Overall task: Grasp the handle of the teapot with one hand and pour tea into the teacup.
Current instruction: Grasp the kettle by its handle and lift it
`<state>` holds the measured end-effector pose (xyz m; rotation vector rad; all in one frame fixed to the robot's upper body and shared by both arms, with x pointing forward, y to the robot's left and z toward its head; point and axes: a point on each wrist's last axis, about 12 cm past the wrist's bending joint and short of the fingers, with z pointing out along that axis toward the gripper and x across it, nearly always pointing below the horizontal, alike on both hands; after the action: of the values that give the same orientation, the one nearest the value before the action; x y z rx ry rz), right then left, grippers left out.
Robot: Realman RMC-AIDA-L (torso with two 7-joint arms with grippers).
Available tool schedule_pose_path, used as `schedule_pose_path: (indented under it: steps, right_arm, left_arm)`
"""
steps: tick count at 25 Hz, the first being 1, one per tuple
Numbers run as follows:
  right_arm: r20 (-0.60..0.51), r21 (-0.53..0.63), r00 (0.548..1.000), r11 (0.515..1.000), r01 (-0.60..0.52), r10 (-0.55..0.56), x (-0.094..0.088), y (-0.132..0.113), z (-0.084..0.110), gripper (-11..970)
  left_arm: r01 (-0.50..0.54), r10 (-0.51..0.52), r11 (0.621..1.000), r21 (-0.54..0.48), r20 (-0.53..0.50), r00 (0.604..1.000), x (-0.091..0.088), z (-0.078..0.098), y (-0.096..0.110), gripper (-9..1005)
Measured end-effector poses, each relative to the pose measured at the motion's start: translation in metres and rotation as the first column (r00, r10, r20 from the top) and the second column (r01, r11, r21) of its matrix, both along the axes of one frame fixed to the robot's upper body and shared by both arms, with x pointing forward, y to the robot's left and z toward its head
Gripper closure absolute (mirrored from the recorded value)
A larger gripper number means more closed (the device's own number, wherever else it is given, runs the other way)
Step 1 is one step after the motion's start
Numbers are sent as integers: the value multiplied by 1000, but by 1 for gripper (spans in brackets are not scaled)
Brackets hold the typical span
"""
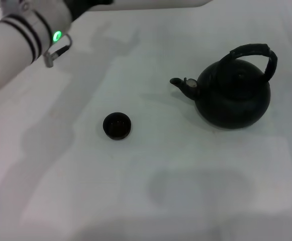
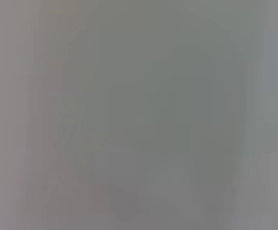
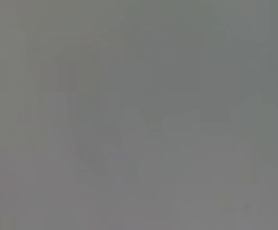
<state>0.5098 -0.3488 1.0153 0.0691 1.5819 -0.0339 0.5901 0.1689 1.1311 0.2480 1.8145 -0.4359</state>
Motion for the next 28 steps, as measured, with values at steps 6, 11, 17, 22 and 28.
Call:
schedule_pose_path:
  steps: [6,11,17,22,28]
  right_arm:
    - [22,-11,1000,1000,7,-7,1,-2,3,110]
    - [30,-9,1000,1000,6,-5,1,-2,4,110]
    - [58,53,998,999,6,-9,-2,-3,6,110]
    - [54,185,998,982,-33,23,-4,-5,5,111]
    - [49,167,995,982,-92,85,-7,0,3,111]
  left_arm:
    - [-225,231,970,-88,65,971,-9,-24,14,105]
    - [-382,411,886,-264,64,909,-17,-47,42,105]
    - [-415,447,878,-239,99,889,-32,-72,56,106]
    - [-415,433,894,-167,86,897,-43,-90,62,106]
    - [-415,429,899,-142,85,899,-52,-98,65,106]
